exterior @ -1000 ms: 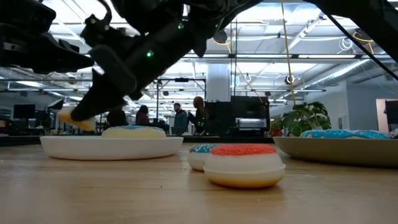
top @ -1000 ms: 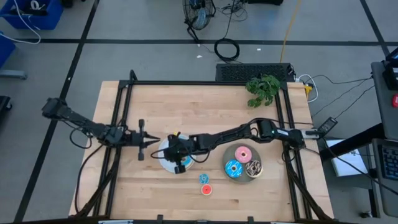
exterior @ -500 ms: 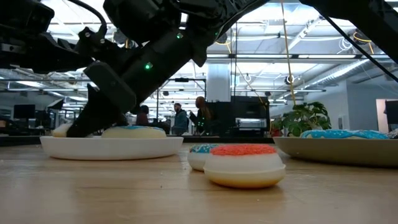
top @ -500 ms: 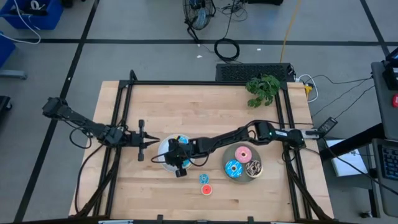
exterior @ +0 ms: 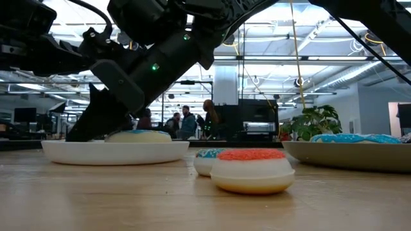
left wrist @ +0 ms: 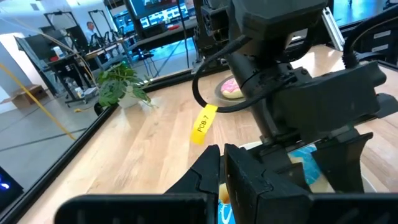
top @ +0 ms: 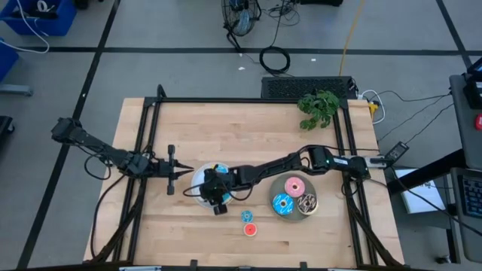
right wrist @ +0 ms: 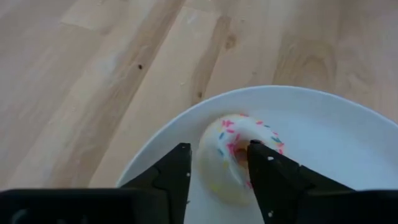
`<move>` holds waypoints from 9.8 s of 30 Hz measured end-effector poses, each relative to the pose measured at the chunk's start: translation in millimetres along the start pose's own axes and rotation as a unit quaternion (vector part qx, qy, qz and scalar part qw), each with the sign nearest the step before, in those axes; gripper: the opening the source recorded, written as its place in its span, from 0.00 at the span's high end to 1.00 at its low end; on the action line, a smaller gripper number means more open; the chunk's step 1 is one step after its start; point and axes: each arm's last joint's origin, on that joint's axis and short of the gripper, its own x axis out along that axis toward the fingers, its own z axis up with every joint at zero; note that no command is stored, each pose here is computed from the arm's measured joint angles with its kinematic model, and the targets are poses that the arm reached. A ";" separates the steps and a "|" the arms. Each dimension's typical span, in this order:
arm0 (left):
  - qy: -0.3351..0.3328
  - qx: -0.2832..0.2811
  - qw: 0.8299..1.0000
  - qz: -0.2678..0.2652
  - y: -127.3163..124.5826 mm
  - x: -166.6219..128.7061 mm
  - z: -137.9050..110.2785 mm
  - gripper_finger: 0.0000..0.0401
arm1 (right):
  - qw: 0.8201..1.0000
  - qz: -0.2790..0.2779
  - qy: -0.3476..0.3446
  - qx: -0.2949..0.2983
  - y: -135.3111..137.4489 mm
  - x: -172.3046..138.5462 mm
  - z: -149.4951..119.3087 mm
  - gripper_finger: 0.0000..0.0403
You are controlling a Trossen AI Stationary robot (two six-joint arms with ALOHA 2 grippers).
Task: Pick & Place donuts
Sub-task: Put the small white donut on the white plate, then adjust the small white donut on the white plate, then put the small blue donut on the white plate
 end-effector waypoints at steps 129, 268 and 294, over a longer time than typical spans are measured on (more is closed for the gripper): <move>0.033 -0.128 0.988 -0.075 -5.9 4.1 -7.0 0.92 | 0.943 -0.204 -0.152 -0.215 55.4 -176.7 -137.5 0.65; -0.011 -0.018 0.999 0.036 -1.9 12.4 11.3 0.92 | 0.989 -0.039 0.097 0.104 118.6 -100.2 -70.5 0.65; -0.011 -0.016 0.999 0.036 -1.9 12.4 11.5 0.92 | 0.989 -0.022 0.101 0.110 112.0 -79.4 -92.2 0.66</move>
